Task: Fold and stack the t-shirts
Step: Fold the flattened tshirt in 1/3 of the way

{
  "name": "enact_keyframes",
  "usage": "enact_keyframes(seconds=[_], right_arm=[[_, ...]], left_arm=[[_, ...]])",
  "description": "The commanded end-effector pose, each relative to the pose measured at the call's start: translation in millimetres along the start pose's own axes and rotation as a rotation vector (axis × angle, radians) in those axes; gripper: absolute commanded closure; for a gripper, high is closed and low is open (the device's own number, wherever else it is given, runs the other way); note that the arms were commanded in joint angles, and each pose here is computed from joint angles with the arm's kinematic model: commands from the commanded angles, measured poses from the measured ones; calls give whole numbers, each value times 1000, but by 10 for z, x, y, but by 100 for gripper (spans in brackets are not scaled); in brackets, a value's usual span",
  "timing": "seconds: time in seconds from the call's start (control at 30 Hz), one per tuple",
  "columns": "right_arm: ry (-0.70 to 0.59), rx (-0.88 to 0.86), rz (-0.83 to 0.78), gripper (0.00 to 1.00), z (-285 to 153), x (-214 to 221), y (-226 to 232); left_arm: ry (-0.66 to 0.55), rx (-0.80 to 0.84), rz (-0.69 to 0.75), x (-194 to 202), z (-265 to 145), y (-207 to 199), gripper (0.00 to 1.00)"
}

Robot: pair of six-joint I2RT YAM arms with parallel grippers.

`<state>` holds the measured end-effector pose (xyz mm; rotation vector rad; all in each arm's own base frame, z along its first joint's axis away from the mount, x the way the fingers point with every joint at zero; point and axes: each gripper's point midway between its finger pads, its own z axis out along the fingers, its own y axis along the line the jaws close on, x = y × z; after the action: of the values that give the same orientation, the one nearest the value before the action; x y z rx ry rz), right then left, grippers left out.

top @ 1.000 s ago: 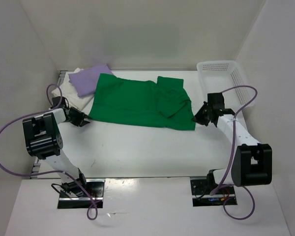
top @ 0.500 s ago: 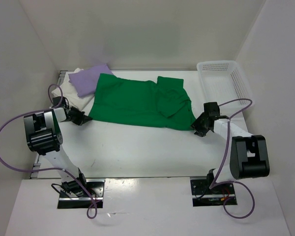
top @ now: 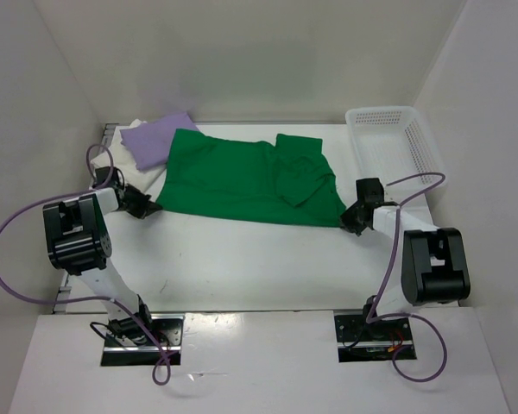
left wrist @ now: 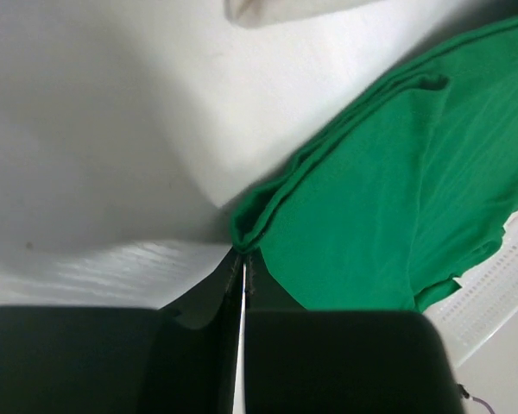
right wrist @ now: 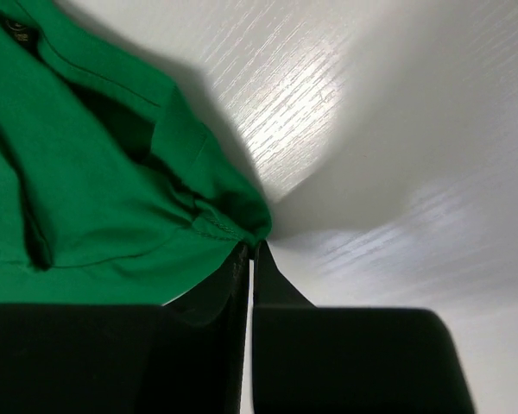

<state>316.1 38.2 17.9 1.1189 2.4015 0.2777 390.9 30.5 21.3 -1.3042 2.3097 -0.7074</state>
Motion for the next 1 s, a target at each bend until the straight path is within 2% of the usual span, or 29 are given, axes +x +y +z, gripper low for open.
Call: enact_keyframes(seconds=[0.0,0.07,0.2,0.43,0.57,0.7,0.73,0.77,0.8,0.83,0.9,0.97], right_arm=[[-125,-12,35,100,-203,-264,56],[-164,-24,48,100,-408,-312,39],[-149,-16,93,100,-669,-214,-209],[-67,-85,213,100,-1087,42,-197],[-81,-85,208,100,-1421,34,-222],[-107,-75,167,100,-1708,-42,-219],[-108,-75,152,94,-1750,-34,-234],[-108,-74,141,87,-1801,-24,-249],[-112,-78,141,79,-1845,-26,-248],[-109,-74,124,60,-1870,-21,-260],[-118,-59,90,47,-1961,-39,-290],[-139,-52,71,39,-2041,-88,-296]], left_arm=[[-60,-13,70,-58,-178,-41,100],[-51,-23,74,43,-243,28,100],[-38,-75,59,149,-402,299,100],[8,-101,60,418,-723,482,100],[76,-108,12,679,-940,657,100],[95,-77,-1,797,-1146,566,100],[108,-87,-9,847,-1183,582,100],[113,-80,-10,856,-1185,569,96],[126,-69,-25,900,-1213,577,80],[136,-76,-32,937,-1200,615,66],[123,-55,-20,933,-1238,567,41],[114,-49,-25,927,-1255,547,28]])
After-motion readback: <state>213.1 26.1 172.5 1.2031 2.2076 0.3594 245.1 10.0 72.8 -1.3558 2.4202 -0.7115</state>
